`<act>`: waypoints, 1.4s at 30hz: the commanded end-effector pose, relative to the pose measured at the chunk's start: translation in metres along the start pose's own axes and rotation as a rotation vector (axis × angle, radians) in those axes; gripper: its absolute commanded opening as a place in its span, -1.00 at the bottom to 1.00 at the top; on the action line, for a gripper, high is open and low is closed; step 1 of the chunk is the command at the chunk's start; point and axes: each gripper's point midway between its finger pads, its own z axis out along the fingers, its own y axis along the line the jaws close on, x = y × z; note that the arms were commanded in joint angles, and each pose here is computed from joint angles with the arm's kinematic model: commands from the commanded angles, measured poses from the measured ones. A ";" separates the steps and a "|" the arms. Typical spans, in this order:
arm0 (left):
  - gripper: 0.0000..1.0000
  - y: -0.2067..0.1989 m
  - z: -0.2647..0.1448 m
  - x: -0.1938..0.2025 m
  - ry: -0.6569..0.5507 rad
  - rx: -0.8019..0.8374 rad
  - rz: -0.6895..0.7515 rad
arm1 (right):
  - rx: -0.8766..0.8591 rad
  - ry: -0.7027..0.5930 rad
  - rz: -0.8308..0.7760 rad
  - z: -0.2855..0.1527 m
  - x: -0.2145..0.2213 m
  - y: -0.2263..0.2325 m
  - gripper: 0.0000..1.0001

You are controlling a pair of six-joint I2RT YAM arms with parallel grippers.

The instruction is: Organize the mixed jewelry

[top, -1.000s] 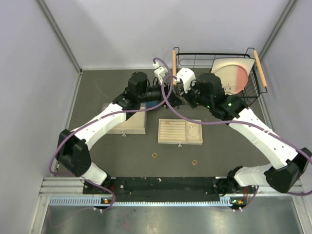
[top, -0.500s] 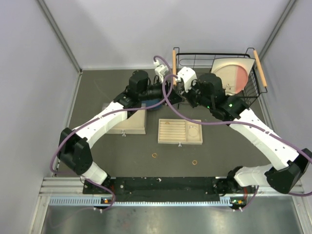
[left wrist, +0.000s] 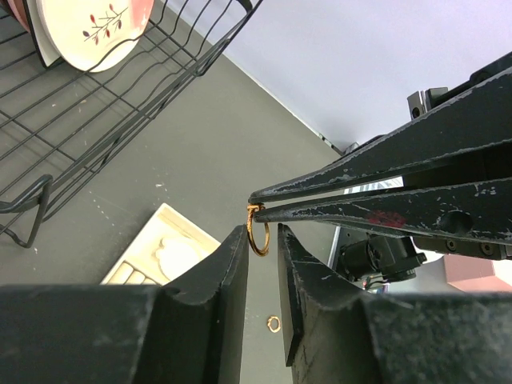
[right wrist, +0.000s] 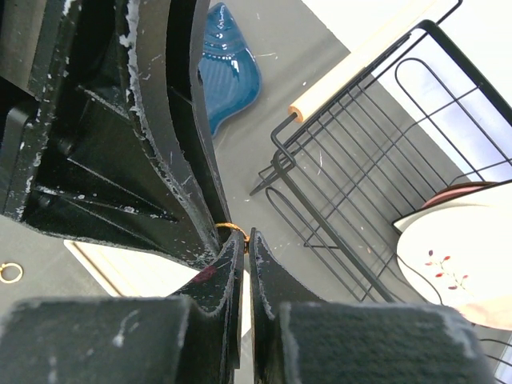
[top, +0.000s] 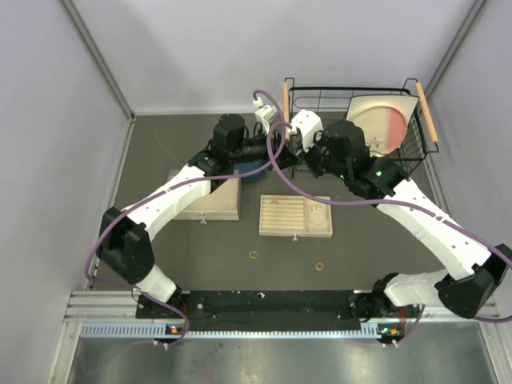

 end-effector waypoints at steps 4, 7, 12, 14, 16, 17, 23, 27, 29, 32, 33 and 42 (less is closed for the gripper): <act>-0.67 -0.011 0.002 -0.015 -0.040 0.034 0.039 | 0.016 -0.085 0.013 -0.011 -0.024 -0.002 -1.00; -0.93 -0.010 0.003 -0.016 -0.040 0.034 0.038 | 0.013 -0.087 0.016 -0.012 -0.024 -0.001 -1.00; -1.00 -0.011 0.004 -0.017 -0.038 0.045 0.044 | -0.002 -0.093 0.014 -0.015 -0.024 0.001 -0.96; -1.00 -0.012 0.003 -0.015 -0.031 0.054 0.070 | -0.004 -0.103 0.007 -0.020 -0.026 0.001 -0.78; -1.00 -0.011 0.000 -0.013 -0.028 0.056 0.094 | 0.006 -0.116 0.001 -0.026 -0.029 -0.002 -0.53; -1.00 -0.013 -0.003 -0.014 -0.027 0.065 0.109 | 0.010 -0.125 -0.001 -0.029 -0.031 -0.004 -0.46; -1.00 -0.018 -0.025 -0.016 -0.024 0.157 0.246 | -0.021 -0.182 0.012 -0.059 -0.046 -0.008 -0.23; -1.00 -0.041 -0.039 -0.006 0.013 0.292 0.367 | -0.185 -0.205 0.050 -0.074 -0.047 0.010 -0.17; -1.00 -0.051 -0.045 -0.003 0.021 0.334 0.394 | -0.254 -0.215 0.054 -0.079 -0.048 0.018 -0.16; -1.00 -0.061 -0.051 0.002 0.034 0.392 0.403 | -0.350 -0.208 0.046 -0.082 -0.043 0.033 -0.14; -1.00 -0.065 -0.054 0.004 0.038 0.413 0.406 | -0.366 -0.208 0.045 -0.083 -0.043 0.035 -0.13; -1.00 -0.070 -0.057 0.005 0.038 0.427 0.400 | -0.498 -0.198 0.053 -0.078 -0.042 0.056 -0.12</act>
